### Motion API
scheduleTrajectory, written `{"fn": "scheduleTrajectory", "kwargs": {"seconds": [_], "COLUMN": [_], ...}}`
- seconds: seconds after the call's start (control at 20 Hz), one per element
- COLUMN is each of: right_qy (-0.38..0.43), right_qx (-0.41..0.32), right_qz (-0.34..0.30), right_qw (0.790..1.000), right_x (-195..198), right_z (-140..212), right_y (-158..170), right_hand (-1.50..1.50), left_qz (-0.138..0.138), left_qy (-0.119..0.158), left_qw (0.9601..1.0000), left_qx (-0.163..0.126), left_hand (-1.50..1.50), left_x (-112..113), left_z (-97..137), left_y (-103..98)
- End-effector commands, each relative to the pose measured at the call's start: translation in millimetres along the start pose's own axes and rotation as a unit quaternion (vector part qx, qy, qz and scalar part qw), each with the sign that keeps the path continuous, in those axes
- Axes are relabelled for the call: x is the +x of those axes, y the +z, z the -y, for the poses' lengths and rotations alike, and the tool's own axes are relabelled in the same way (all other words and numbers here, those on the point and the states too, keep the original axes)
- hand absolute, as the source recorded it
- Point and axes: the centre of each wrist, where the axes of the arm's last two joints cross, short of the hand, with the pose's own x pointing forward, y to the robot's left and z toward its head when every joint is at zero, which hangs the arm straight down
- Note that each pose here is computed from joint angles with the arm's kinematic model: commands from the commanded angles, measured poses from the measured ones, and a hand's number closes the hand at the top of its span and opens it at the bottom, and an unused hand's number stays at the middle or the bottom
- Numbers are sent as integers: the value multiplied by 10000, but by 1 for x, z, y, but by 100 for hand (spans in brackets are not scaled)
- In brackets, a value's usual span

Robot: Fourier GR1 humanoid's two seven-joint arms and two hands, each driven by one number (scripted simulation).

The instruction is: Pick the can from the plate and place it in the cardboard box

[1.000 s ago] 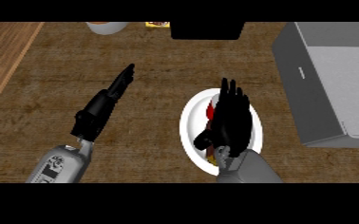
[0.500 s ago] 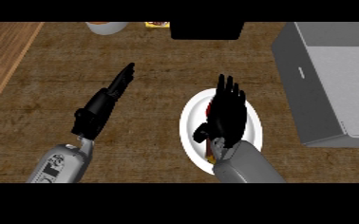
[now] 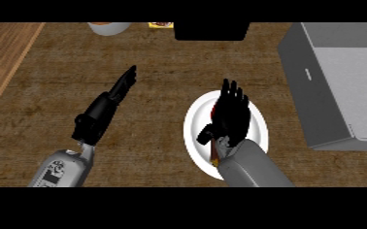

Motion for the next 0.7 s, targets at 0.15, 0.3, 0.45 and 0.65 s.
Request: {"fn": "scheduleTrajectory", "kwargs": {"seconds": [0.15, 0.3, 0.45, 0.65], "right_qy": [-138, -194, 7, 200], "right_qx": [25, 167, 250, 146], "right_qz": [-1032, -945, -974, -1168], "right_qw": [9946, 9952, 9949, 9929], "right_x": [2, 3, -8, -13], "right_z": [-21, -9, -32, -43], "right_y": [-11, -17, -5, -16], "right_hand": [-150, -150, -150, -150], "left_qz": [17, -64, -84, 17], "left_qy": [9, 83, 12, 40], "left_qw": [10000, 9999, 10000, 10000], "left_qx": [-79, 12, -50, -5], "left_hand": [0, 0, 0, 0], "left_x": [-10, 2, 2, 4], "left_z": [-1, -8, 3, 5], "left_y": [17, -7, -7, -5]}}
